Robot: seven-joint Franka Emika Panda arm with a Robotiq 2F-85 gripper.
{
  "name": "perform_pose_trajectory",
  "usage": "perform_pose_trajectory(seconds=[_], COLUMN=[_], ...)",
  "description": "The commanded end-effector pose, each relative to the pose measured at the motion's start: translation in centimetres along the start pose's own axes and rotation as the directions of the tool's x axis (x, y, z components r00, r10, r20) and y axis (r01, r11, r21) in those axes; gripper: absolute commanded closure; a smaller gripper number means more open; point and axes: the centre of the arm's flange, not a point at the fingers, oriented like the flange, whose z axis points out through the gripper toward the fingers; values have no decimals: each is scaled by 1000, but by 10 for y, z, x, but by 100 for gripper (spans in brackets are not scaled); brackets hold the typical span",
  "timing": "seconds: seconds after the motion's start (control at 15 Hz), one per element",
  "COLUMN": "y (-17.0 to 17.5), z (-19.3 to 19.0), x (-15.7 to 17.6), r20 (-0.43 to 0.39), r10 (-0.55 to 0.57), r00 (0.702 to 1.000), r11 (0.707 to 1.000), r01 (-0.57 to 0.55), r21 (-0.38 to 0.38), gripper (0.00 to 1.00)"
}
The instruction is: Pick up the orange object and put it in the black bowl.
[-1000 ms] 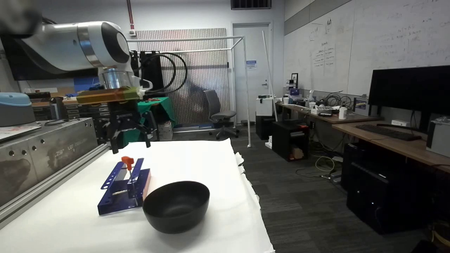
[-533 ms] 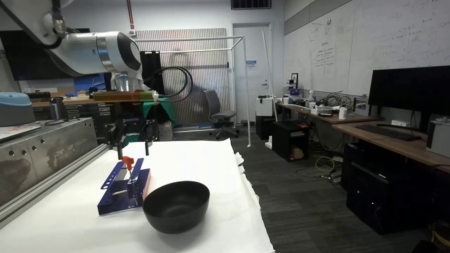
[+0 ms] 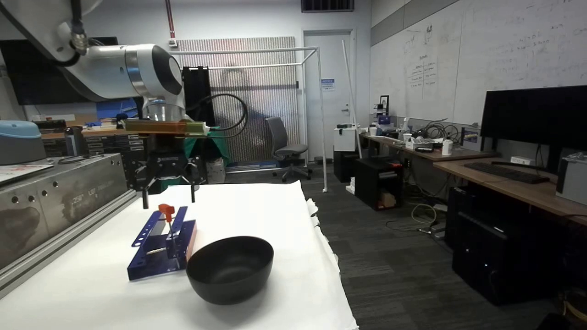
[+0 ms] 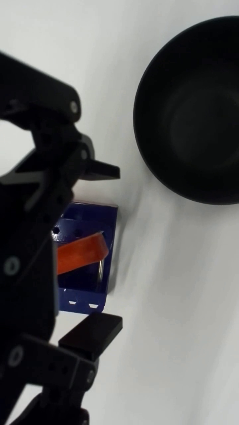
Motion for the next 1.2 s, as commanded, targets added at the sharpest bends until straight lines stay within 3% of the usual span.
perform_pose_trajectory(seconds=[0.0,0.33,0.4,0.53,0.87,1.07,1.13], y=[-5,-10,-11,-12,-16,-16,-16], z=[0,11,13,17,15,11,9], x=[10,26,29,34,34,27,25], r20=[-29,-57,-66,-75,-87,-83,-83], r10=[-51,-66,-65,-70,-69,-63,-61], r00=[998,996,996,995,994,995,995], r11=[999,998,998,998,998,998,998], r01=[52,66,65,70,68,61,59], r21=[13,10,2,-2,-12,-27,-27], gripper=[0,0,25,32,73,93,95])
